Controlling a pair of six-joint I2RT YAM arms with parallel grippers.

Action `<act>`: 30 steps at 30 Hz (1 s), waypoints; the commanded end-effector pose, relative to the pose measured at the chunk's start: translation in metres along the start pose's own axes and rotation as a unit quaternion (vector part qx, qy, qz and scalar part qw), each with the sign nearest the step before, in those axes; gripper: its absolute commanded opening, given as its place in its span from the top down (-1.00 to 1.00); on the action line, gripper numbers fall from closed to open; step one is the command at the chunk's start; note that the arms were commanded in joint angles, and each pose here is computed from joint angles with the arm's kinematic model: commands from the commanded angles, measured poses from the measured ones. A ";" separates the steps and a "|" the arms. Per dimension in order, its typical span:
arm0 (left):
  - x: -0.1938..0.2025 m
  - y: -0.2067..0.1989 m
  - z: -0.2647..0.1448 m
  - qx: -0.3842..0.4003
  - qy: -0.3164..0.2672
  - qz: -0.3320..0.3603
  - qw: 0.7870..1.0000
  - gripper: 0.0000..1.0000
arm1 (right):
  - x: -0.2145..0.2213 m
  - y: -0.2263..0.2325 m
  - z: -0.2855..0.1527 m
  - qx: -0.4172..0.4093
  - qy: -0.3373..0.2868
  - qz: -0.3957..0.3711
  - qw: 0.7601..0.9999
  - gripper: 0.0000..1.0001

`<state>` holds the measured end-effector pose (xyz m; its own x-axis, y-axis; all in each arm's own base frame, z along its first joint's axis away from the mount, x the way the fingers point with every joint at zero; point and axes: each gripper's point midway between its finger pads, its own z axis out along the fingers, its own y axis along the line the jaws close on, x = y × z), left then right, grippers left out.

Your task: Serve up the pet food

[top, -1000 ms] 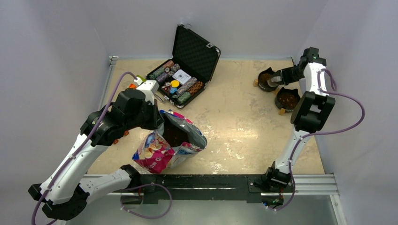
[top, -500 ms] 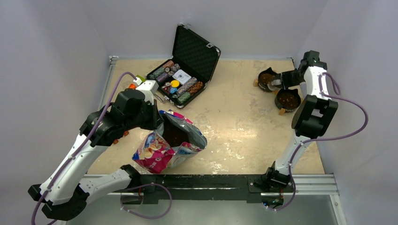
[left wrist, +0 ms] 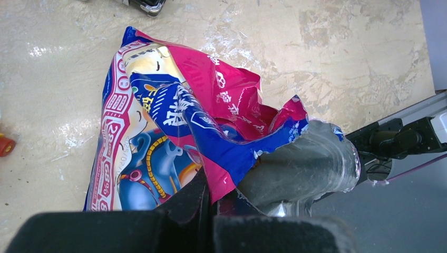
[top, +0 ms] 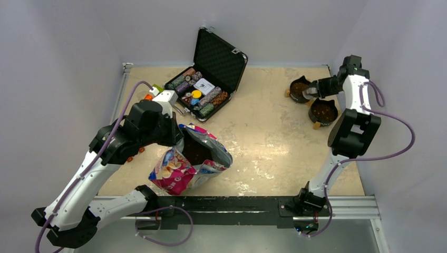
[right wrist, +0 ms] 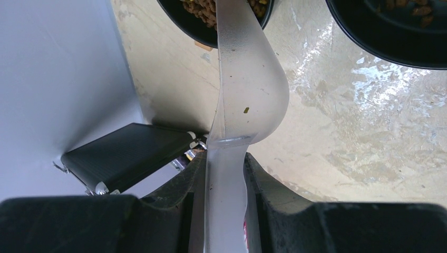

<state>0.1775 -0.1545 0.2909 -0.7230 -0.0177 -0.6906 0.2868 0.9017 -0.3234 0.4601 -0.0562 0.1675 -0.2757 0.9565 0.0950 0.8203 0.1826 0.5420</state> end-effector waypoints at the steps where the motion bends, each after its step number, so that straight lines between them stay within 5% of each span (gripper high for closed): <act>1: -0.018 -0.013 -0.015 0.035 -0.043 -0.008 0.998 1.00 | -0.001 0.017 -0.020 -0.038 -0.019 -0.003 0.999 1.00; 20: -0.010 -0.011 -0.025 0.042 -0.049 -0.033 0.997 1.00 | 0.014 0.010 -0.039 -0.054 -0.019 -0.010 0.998 1.00; 30: -0.002 -0.012 -0.036 0.054 -0.045 -0.060 0.996 1.00 | 0.041 0.012 -0.052 -0.178 -0.009 -0.086 0.980 1.00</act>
<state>0.1629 -0.1458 0.2933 -0.7273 -0.0836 -0.6812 0.2486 0.8931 -0.3750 0.4311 -0.0392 0.1834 -0.2968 0.9528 0.0637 0.7431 0.1885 0.6421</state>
